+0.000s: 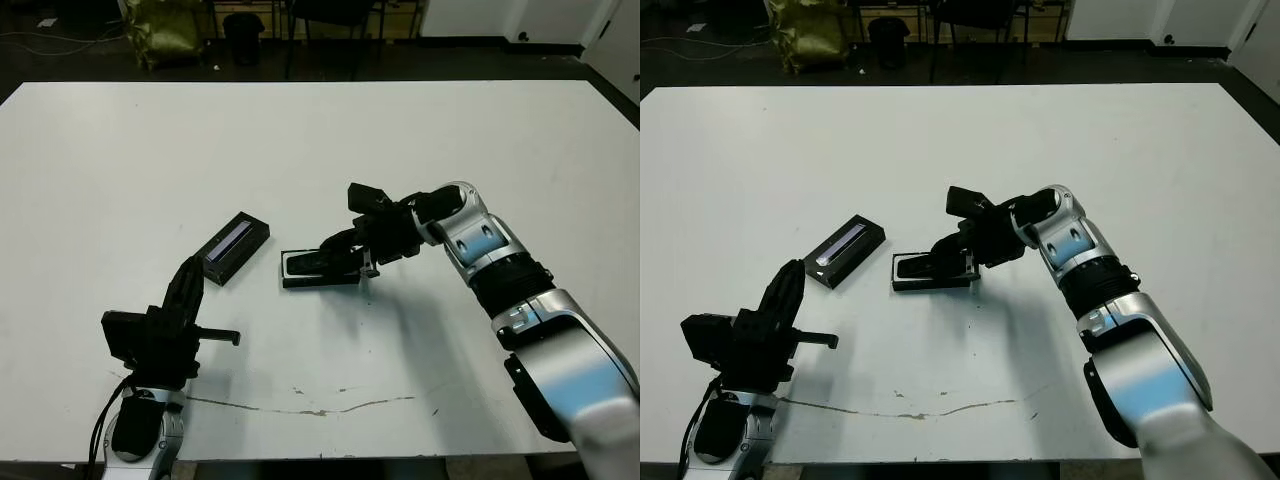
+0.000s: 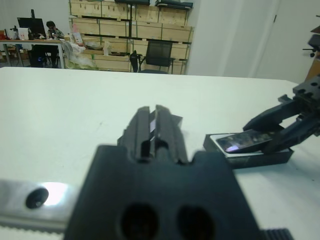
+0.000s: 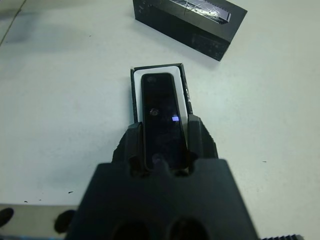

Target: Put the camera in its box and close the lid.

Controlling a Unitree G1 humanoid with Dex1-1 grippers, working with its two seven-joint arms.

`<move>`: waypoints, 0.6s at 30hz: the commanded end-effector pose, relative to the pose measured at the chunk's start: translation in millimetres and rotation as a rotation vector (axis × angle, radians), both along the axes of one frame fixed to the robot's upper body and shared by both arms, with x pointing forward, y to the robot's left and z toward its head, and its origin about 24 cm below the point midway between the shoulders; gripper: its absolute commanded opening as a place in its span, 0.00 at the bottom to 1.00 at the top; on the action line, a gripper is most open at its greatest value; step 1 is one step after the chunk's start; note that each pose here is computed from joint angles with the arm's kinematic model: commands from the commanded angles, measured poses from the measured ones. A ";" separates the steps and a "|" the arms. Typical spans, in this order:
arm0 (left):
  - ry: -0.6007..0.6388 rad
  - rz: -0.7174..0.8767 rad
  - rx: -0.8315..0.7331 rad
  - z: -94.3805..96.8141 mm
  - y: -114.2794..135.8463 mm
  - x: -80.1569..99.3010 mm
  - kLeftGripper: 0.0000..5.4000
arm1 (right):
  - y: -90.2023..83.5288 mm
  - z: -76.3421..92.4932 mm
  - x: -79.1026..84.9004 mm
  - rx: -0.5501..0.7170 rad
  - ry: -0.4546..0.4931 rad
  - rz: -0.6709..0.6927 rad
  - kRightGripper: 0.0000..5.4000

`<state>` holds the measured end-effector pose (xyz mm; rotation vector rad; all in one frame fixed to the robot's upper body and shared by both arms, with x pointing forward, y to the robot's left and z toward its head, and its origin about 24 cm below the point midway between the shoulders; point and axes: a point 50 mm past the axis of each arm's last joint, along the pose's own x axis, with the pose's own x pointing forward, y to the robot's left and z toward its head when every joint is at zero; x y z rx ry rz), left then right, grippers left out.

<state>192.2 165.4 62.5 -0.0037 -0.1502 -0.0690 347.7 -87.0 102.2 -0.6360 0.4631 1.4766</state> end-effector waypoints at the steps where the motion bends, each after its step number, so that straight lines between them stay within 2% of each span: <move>1: 0.034 -0.003 0.005 -6.7 1.3 -1.7 0.00 | 10.9 -20.4 -10.3 -0.003 0.031 -0.004 0.11; 8: 0.036 -0.003 -0.004 -6.5 0.4 -2.2 0.00 | 4.9 -13.8 -6.9 0.046 0.034 -0.105 0.12; 11: 0.039 -0.003 -0.001 -6.5 0.3 -2.0 0.00 | 0.6 -8.9 -3.3 0.049 0.045 -0.117 0.23; 18: 0.041 -0.001 0.005 -6.0 0.2 -1.9 0.00 | -9.8 3.7 5.4 0.030 -0.041 -0.097 0.52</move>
